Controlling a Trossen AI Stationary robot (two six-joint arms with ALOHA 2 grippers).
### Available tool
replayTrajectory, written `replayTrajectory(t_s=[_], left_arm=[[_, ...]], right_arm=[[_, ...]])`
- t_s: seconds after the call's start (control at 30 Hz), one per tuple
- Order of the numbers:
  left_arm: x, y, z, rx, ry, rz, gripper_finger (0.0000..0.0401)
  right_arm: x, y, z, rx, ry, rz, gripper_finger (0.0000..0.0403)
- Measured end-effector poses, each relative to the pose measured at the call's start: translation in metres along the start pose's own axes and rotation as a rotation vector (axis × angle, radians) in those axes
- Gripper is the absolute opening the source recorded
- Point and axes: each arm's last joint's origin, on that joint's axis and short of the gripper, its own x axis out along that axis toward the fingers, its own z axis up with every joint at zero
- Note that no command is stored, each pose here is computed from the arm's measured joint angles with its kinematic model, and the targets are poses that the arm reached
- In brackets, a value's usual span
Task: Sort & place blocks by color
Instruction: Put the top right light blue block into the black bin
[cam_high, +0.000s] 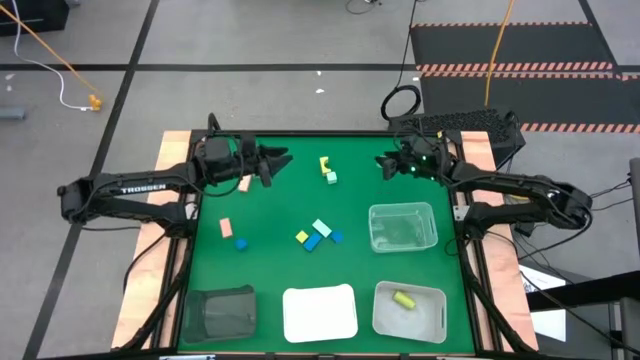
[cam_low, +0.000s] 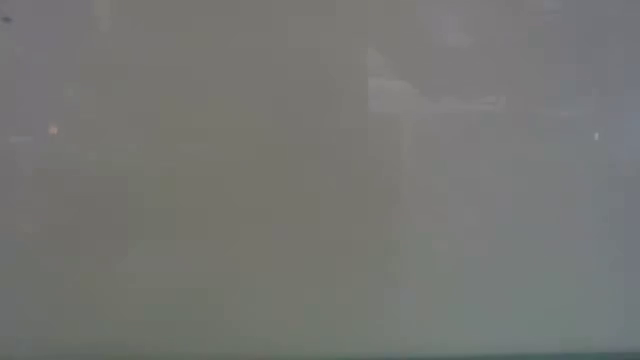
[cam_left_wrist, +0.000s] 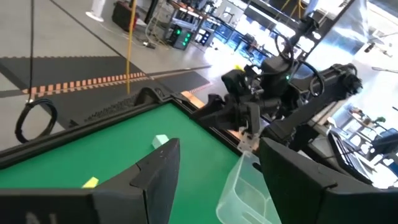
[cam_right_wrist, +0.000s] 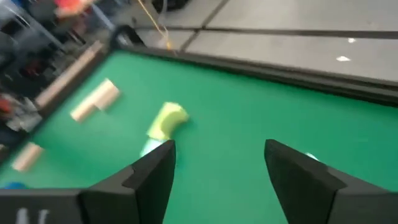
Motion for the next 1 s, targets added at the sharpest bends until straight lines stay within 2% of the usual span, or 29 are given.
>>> replayTrajectory(t_s=[0.27, 0.47, 0.67, 0.73, 0.87, 1.0], left_arm=[[-0.001, 0.014, 0.008, -0.070, -0.039, 0.059, 0.0218], [-0.002, 0.023, 0.013, -0.147, -0.068, 0.098, 0.0218], [-0.002, 0.026, 0.015, -0.181, -0.078, 0.109, 0.0219], [-0.002, 0.026, 0.015, -0.187, -0.078, 0.109, 0.0218], [-0.002, 0.026, 0.015, -0.189, -0.079, 0.108, 0.0218], [-0.002, 0.026, 0.015, -0.193, -0.079, 0.108, 0.0219]], right_arm=[[0.002, -0.008, -0.009, -0.145, 0.124, -0.098, 0.0253], [0.021, 0.006, 0.013, -0.258, 0.224, -0.123, 0.0253], [0.044, -0.005, 0.016, -0.185, 0.518, -0.296, 0.0254], [0.054, -0.007, 0.015, -0.181, 0.574, -0.327, 0.0254], [0.073, -0.005, 0.015, -0.260, 0.600, -0.325, 0.0254], [0.083, -0.008, 0.016, -0.348, 0.572, -0.395, 0.0254]])
